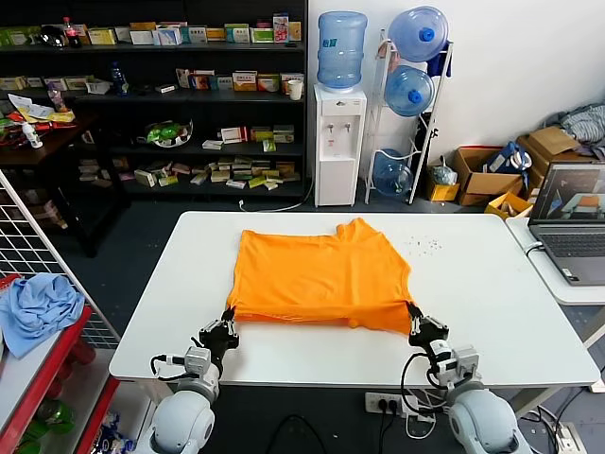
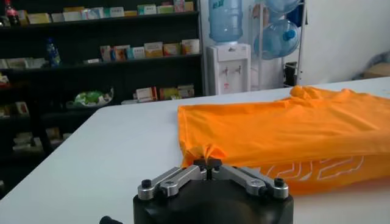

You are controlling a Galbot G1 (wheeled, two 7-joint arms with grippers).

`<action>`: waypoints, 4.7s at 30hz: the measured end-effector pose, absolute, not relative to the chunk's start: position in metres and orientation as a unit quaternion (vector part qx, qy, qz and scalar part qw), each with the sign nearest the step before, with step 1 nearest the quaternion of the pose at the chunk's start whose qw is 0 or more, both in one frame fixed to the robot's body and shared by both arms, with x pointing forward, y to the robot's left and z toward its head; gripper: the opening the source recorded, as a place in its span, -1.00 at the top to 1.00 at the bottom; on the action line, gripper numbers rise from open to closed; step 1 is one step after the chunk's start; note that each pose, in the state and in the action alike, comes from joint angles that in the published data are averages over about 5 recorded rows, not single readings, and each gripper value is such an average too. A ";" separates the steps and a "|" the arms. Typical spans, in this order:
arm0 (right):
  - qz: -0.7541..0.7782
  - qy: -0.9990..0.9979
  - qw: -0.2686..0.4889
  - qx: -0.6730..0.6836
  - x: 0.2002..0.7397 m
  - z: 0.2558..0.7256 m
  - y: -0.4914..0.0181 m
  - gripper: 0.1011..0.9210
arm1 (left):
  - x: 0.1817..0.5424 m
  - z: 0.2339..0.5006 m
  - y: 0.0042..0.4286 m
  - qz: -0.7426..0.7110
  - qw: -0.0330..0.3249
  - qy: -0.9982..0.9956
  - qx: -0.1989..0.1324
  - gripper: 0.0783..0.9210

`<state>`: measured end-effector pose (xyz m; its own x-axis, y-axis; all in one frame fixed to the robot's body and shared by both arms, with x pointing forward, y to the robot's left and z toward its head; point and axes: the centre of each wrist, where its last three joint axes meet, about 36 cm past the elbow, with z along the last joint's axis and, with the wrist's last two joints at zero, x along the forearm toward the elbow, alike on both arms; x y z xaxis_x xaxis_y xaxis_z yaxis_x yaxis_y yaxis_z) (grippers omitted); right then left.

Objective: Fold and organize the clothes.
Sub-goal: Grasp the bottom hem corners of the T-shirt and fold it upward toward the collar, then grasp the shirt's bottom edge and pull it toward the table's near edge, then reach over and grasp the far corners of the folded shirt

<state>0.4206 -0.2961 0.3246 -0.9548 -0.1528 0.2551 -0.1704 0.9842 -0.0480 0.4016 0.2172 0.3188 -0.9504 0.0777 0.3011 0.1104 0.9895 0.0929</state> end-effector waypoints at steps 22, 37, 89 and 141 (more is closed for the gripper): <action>0.030 -0.980 0.177 0.082 0.467 0.330 -0.302 -0.05 | 0.437 0.318 0.221 -0.053 0.156 -0.986 -0.030 0.14; 0.040 -0.964 0.249 0.088 0.425 0.343 -0.323 -0.76 | 0.420 0.326 0.235 -0.024 0.211 -0.977 -0.036 -0.75; 0.097 -0.937 0.327 0.071 0.341 0.379 -0.335 0.57 | 0.333 0.348 0.245 -0.030 0.255 -0.963 -0.082 0.69; 0.009 -0.960 0.263 0.095 0.619 0.358 -0.337 -0.76 | 0.597 0.354 0.208 -0.014 0.236 -0.969 -0.064 -0.77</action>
<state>0.6187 -0.3371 0.3583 -0.8436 -0.1784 0.5064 -0.1883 0.9816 0.0320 0.5967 0.2081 0.3541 -0.8800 0.1171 0.4604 0.1307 0.9914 -0.0024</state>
